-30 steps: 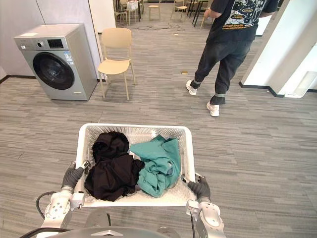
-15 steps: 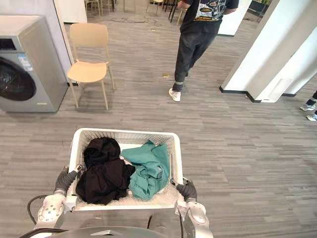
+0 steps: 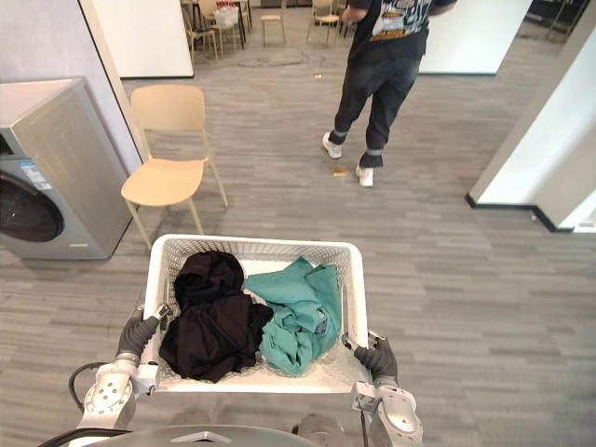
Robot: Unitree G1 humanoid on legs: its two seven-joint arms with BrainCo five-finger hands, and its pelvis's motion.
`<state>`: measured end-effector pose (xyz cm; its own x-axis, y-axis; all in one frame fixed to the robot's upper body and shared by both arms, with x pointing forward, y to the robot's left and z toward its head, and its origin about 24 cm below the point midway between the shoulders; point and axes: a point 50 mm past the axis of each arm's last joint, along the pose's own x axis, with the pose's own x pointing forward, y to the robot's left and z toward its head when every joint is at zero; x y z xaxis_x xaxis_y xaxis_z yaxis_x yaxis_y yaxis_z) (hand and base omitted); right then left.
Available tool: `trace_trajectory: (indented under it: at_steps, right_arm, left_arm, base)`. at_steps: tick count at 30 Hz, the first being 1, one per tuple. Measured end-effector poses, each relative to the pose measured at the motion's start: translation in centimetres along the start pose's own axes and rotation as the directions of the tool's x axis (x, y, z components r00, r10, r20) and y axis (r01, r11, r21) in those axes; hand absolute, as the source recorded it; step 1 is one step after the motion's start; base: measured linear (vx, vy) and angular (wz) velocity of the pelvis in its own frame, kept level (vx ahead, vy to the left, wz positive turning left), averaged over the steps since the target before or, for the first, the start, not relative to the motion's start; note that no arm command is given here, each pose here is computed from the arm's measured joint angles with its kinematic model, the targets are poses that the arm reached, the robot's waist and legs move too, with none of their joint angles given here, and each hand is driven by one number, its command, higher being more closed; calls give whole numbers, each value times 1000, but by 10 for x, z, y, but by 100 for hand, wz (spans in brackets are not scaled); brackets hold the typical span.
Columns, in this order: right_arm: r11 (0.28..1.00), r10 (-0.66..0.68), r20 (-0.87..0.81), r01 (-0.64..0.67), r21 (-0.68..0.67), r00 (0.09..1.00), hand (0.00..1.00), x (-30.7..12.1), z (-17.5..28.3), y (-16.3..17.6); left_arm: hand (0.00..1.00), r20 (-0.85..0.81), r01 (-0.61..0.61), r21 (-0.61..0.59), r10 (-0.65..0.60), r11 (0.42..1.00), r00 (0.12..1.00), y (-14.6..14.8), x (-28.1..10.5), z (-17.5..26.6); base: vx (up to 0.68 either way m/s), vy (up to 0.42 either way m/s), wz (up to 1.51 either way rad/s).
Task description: Pick up the laundry basket with both hands and put the clothes into the washing machine.
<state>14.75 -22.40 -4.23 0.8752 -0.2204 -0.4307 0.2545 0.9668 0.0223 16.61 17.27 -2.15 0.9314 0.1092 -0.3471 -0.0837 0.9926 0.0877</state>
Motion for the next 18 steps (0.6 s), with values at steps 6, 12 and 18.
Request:
trace_trajectory:
  at_steps: [6, 12, 18]
  right_arm:
    - [1000, 30, 13, -29, -10, 999, 100, 22, 7, 8]
    - [999, 33, -93, -29, 39, 995, 100, 21, -21, 19]
    - [998, 27, -54, -23, 62, 998, 100, 13, -15, 20]
  left_arm:
    - [100, -28, -31, -47, 29, 998, 999, 1, 0, -7]
    - [100, -61, -35, 26, 37, 999, 997, 15, 0, -14]
    - [100, 20, -36, 53, 35, 998, 999, 16, 1, 6]
  base:
    - [580, 33, -39]
    - [570, 190, -9]
    - [445, 3, 10]
